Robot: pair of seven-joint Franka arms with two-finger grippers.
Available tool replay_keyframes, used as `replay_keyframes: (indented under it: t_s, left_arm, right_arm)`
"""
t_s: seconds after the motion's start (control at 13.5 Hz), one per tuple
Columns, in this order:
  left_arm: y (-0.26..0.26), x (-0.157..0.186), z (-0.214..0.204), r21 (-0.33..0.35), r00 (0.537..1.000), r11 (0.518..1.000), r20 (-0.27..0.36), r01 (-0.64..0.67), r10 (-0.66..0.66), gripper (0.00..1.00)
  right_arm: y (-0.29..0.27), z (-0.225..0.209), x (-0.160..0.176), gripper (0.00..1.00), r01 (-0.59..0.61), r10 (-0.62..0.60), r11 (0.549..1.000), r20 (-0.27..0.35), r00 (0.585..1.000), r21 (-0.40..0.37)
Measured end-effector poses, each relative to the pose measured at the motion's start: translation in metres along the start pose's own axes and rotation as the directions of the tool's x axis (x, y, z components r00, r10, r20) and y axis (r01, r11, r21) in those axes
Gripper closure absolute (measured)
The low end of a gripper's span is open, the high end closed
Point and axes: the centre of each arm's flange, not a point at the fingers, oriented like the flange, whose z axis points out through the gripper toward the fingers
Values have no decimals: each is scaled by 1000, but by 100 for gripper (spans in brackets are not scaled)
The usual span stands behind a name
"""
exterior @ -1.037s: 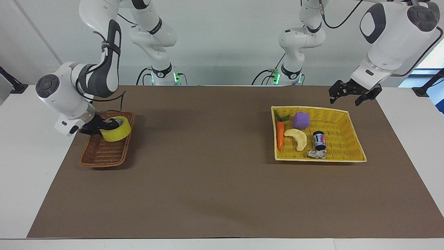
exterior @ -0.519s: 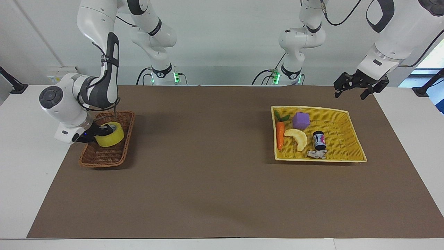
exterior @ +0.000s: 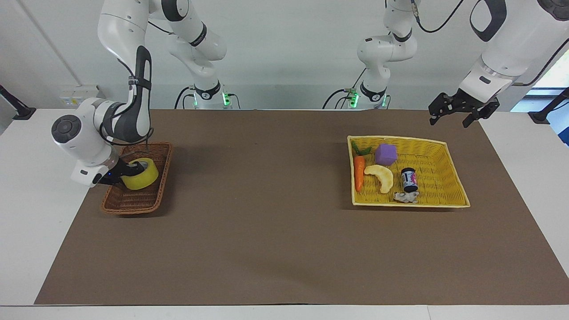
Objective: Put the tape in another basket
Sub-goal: 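Lower the tape into the brown wicker basket and open the right gripper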
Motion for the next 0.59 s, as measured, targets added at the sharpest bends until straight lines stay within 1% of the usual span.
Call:
replay_keyframes:
  t_s: [0.07, 0.15, 0.22, 0.3, 0.59]
  left_arm:
    - [0, 0, 0, 0, 1000, 1000, 0, 0, 0, 0]
    - [0, 0, 0, 0, 1000, 1000, 0, 0, 0, 0]
    - [0, 0, 0, 0, 1000, 1000, 0, 0, 0, 0]
    - [0, 0, 0, 0, 1000, 1000, 0, 0, 0, 0]
    - [0, 0, 0, 0, 1000, 1000, 0, 0, 0, 0]
  right_arm:
    - [0, -4, 1, 32, -7, 7, 1000, -7, 1000, -5]
    - [-1, -12, 4, 20, -28, 28, 1000, -13, 1000, -9]
    - [-6, -22, 7, 10, -54, 54, 998, -19, 998, -12]
    - [-14, -36, 12, 1, -80, 79, 997, -23, 997, -13]
    - [-93, -122, 30, 0, -217, 215, 976, -69, 974, -26]
